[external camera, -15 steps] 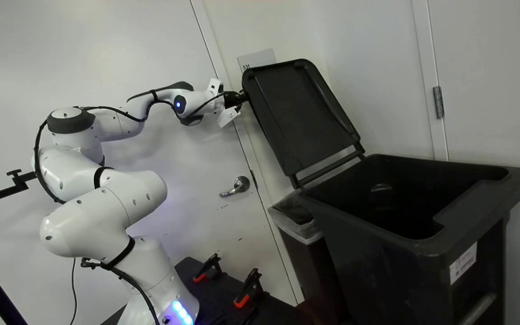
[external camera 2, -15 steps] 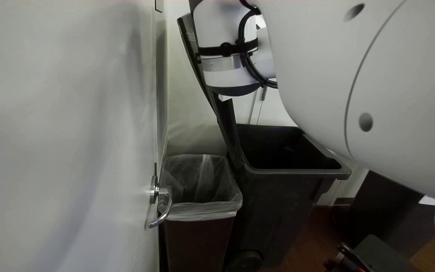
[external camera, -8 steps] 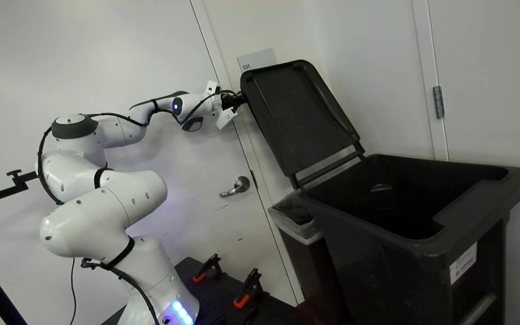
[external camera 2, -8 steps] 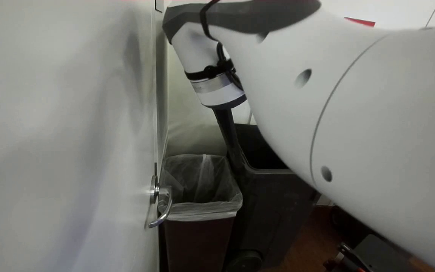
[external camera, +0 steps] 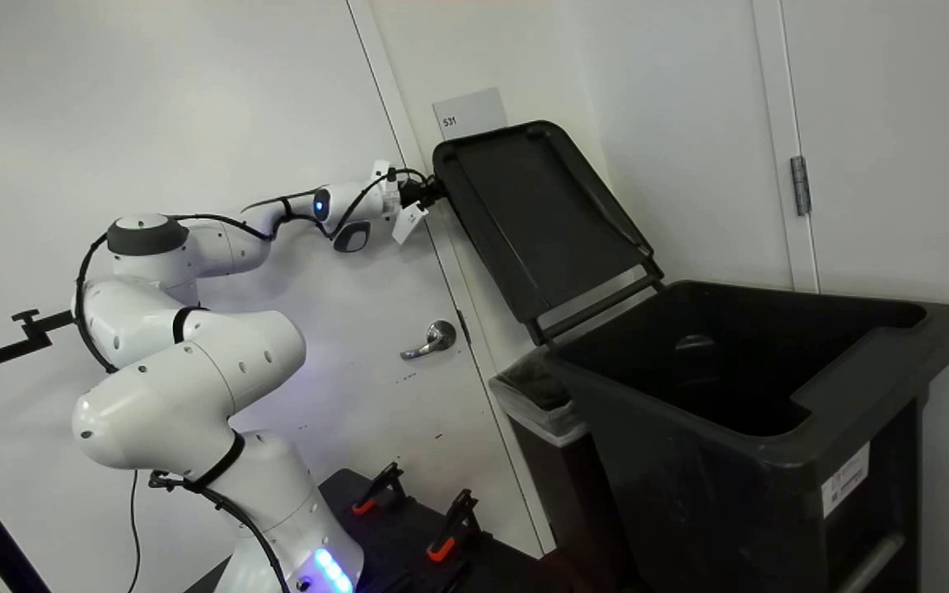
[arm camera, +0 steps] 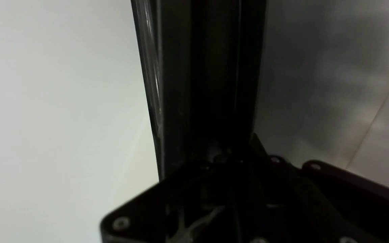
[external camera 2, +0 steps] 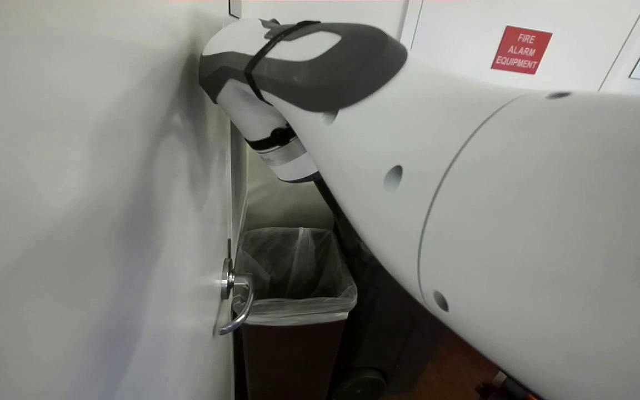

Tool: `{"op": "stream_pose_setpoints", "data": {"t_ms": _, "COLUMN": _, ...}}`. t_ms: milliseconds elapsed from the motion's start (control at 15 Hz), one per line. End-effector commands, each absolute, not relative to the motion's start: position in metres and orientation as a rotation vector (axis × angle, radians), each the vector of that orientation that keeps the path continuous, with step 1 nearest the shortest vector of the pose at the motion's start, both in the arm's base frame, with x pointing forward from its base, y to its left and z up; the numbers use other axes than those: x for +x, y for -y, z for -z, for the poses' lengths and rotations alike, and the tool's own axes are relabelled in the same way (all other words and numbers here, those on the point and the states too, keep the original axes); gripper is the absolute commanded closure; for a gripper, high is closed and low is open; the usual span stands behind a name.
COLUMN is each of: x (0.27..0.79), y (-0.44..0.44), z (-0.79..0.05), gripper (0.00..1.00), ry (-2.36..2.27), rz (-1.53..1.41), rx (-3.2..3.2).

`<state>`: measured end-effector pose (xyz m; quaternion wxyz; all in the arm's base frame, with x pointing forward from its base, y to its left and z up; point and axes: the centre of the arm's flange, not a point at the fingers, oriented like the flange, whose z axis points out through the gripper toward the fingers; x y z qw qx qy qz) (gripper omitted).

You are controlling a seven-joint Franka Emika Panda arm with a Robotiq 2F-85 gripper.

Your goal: Open the lid of the trash bin

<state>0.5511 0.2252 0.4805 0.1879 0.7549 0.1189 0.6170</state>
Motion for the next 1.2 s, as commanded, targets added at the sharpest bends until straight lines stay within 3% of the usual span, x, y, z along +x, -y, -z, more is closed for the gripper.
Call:
{"op": "stream_pose_setpoints", "data": {"t_ms": 0, "x": 0.557, "y": -0.224, "z": -0.471, "gripper": 0.98, "ry": -0.342, "rz": -1.655, "rx": 2.116}}
{"op": "stream_pose_setpoints", "data": {"t_ms": 133, "x": 0.559, "y": -0.227, "z": -0.466, "gripper": 0.98, "ry": -0.351, "rz": -1.639, "rx": 2.121}}
{"op": "stream_pose_setpoints", "data": {"t_ms": 200, "x": 0.560, "y": -0.229, "z": -0.464, "gripper": 0.68, "ry": -0.360, "rz": -1.627, "rx": 2.121}}
{"op": "stream_pose_setpoints", "data": {"t_ms": 267, "x": 0.560, "y": -0.230, "z": -0.464, "gripper": 0.68, "ry": -0.368, "rz": -1.624, "rx": 2.121}}
{"op": "stream_pose_setpoints", "data": {"t_ms": 400, "x": 0.558, "y": -0.233, "z": -0.454, "gripper": 0.55, "ry": -0.408, "rz": -1.580, "rx": 2.133}}
{"op": "stream_pose_setpoints", "data": {"t_ms": 867, "x": 0.544, "y": -0.248, "z": -0.442, "gripper": 0.03, "ry": -0.572, "rz": -1.448, "rx": 2.180}}
{"op": "stream_pose_setpoints", "data": {"t_ms": 1133, "x": 0.528, "y": -0.261, "z": -0.442, "gripper": 0.00, "ry": -0.644, "rz": -1.381, "rx": 2.186}}
